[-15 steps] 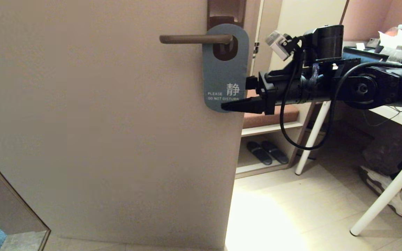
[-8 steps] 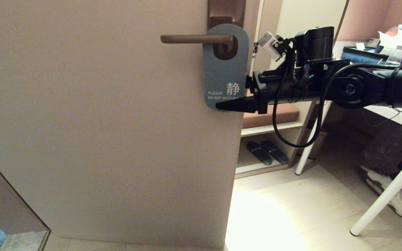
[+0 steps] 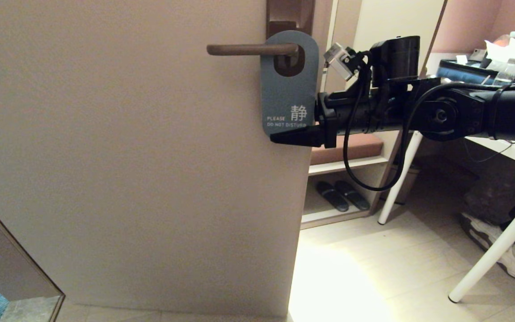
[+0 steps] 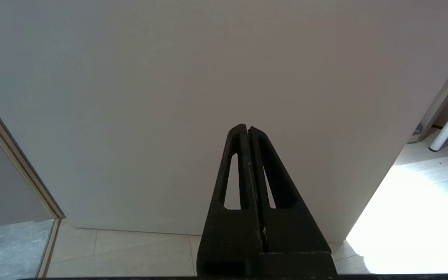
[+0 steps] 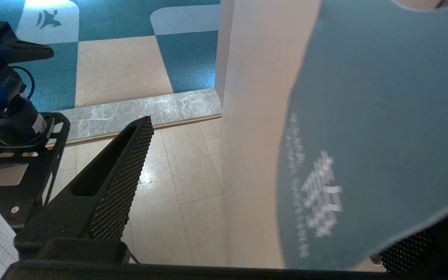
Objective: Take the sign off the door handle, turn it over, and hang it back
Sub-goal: Take down the sign
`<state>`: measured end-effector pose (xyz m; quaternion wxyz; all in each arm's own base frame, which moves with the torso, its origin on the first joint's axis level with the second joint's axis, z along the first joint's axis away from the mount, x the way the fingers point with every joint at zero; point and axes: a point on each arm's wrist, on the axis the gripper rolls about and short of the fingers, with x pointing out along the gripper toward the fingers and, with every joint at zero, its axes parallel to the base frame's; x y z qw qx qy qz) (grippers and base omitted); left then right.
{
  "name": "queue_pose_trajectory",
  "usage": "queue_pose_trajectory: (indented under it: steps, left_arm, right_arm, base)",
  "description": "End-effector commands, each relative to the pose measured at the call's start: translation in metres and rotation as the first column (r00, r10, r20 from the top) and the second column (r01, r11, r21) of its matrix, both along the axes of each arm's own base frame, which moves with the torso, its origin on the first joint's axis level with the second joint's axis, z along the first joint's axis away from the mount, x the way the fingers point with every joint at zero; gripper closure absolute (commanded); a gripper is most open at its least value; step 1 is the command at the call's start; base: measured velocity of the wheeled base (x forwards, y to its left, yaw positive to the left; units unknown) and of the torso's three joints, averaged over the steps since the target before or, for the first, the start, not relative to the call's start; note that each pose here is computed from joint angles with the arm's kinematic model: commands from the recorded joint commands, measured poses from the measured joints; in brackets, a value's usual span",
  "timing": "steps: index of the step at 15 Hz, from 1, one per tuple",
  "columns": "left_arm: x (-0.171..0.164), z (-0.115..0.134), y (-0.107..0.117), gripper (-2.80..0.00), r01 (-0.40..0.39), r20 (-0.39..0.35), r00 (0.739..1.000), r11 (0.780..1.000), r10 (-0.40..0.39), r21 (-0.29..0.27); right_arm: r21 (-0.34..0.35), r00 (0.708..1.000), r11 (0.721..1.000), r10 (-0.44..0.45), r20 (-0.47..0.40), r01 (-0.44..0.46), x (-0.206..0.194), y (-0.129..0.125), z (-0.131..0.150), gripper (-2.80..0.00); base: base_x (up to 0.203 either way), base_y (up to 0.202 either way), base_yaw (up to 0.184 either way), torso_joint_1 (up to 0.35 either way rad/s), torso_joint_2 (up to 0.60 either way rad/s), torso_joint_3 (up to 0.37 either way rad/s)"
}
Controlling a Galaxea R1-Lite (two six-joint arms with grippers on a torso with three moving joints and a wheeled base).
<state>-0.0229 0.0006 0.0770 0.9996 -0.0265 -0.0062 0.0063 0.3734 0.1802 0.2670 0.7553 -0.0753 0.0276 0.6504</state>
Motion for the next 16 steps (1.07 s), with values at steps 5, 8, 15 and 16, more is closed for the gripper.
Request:
queue_pose_trajectory:
  steps: [5,8,15,16]
  left_arm:
    - [0.0001,0.0,0.0,0.0,-0.001,-0.001,1.0,1.0,0.001,-0.001]
    - [0.0001,0.0,0.0,0.0,-0.001,-0.001,1.0,1.0,0.001,-0.001]
    - [0.0001,0.0,0.0,0.0,-0.001,-0.001,1.0,1.0,0.001,-0.001]
    - [0.0001,0.0003,0.0,0.0,-0.001,-0.001,1.0,1.0,0.001,-0.001]
  right_arm:
    - [0.005,1.0,1.0,0.007,0.008,-0.007,-0.0008,0.0002,0.0026,-2.8]
    - [0.004,1.0,1.0,0.007,0.007,-0.007,-0.0008,0.0,0.0023,-2.8]
    - [0.025,0.999,1.0,-0.004,-0.049,0.005,-0.0026,-0.0006,0.0089,0.0]
    - [0.026,0.999,1.0,-0.006,-0.049,0.007,-0.0023,-0.0012,0.0089,0.0]
  base:
    - [0.0,0.0,0.0,0.0,0.0,0.0]
    - [0.0,0.0,0.0,0.0,0.0,0.0]
    - [0.0,0.0,0.0,0.0,0.0,0.0]
    - [0.0,0.0,0.0,0.0,0.0,0.0]
